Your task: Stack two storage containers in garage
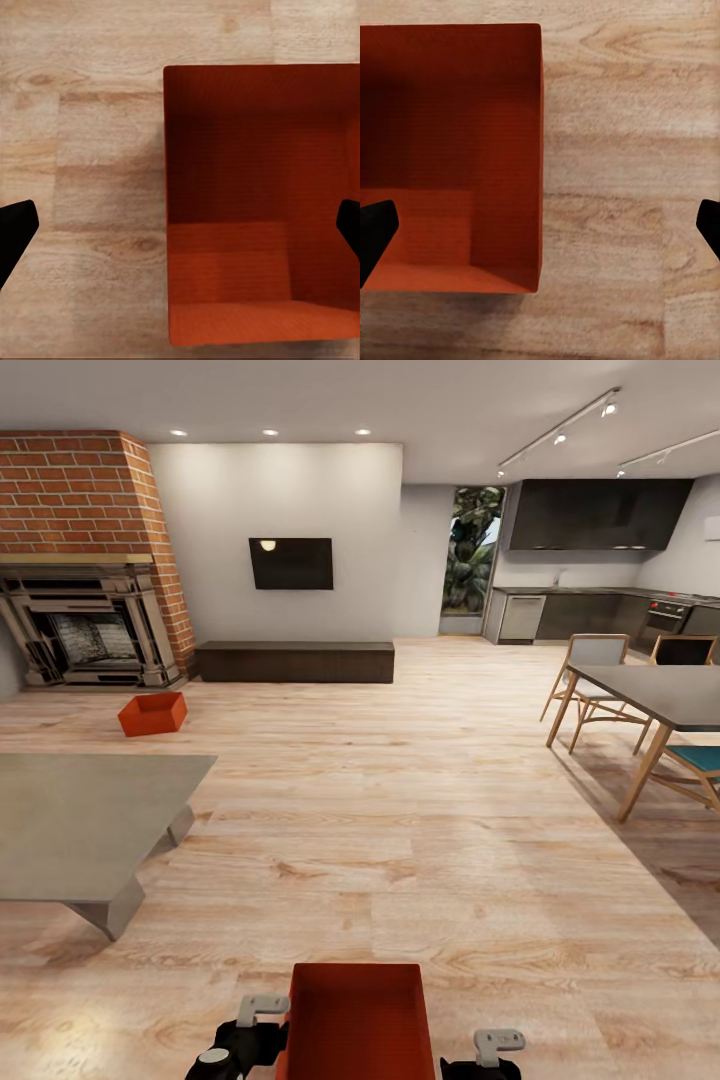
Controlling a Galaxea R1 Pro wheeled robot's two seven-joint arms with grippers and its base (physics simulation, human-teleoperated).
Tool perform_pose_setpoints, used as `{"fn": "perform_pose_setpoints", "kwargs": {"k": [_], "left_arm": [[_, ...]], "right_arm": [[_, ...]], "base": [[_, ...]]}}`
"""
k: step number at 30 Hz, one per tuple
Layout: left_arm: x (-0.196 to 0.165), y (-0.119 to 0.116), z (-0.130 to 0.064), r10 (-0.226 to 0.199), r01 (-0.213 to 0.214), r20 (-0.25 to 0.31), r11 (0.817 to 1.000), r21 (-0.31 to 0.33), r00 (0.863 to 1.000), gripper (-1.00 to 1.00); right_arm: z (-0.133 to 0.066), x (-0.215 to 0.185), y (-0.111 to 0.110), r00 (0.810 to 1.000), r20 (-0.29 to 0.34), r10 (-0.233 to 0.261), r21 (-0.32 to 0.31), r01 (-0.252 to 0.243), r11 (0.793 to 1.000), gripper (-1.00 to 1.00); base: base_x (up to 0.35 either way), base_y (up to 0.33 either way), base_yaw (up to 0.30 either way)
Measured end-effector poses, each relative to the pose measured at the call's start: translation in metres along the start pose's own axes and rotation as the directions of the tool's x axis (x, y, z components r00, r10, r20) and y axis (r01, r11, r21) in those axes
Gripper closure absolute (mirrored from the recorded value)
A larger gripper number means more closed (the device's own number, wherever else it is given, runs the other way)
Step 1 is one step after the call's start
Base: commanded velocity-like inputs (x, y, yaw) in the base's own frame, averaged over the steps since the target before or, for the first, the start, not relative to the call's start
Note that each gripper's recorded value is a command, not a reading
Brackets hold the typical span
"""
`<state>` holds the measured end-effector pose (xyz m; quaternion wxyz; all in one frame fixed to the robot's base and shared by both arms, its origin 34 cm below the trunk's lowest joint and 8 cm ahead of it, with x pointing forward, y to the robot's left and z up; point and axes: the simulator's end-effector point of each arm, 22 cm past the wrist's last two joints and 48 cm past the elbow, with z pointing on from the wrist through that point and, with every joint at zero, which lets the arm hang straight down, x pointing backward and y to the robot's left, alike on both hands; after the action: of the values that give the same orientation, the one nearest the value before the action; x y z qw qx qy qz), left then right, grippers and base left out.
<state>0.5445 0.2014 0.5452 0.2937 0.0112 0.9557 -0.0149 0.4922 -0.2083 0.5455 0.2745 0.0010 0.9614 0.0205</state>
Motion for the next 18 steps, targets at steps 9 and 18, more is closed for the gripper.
{"fn": "perform_pose_setpoints", "kwargs": {"k": [9, 18], "left_arm": [[0.040, -0.010, 0.009, -0.001, 0.003, -0.146, 1.000, 0.014, 0.989, -1.00], [0.035, -0.011, 0.017, -0.009, 0.012, -0.176, 1.000, 0.015, 0.984, -1.00]], "right_arm": [[0.011, 0.033, 0.003, 0.987, -0.161, -0.005, 0.007, 0.006, 1.000, -1.00], [0.033, -0.012, 0.007, 0.979, -0.203, -0.026, 0.020, 0.030, 0.999, -1.00]], "base": [[0.000, 0.000, 0.000], [0.000, 0.000, 0.000]]}}
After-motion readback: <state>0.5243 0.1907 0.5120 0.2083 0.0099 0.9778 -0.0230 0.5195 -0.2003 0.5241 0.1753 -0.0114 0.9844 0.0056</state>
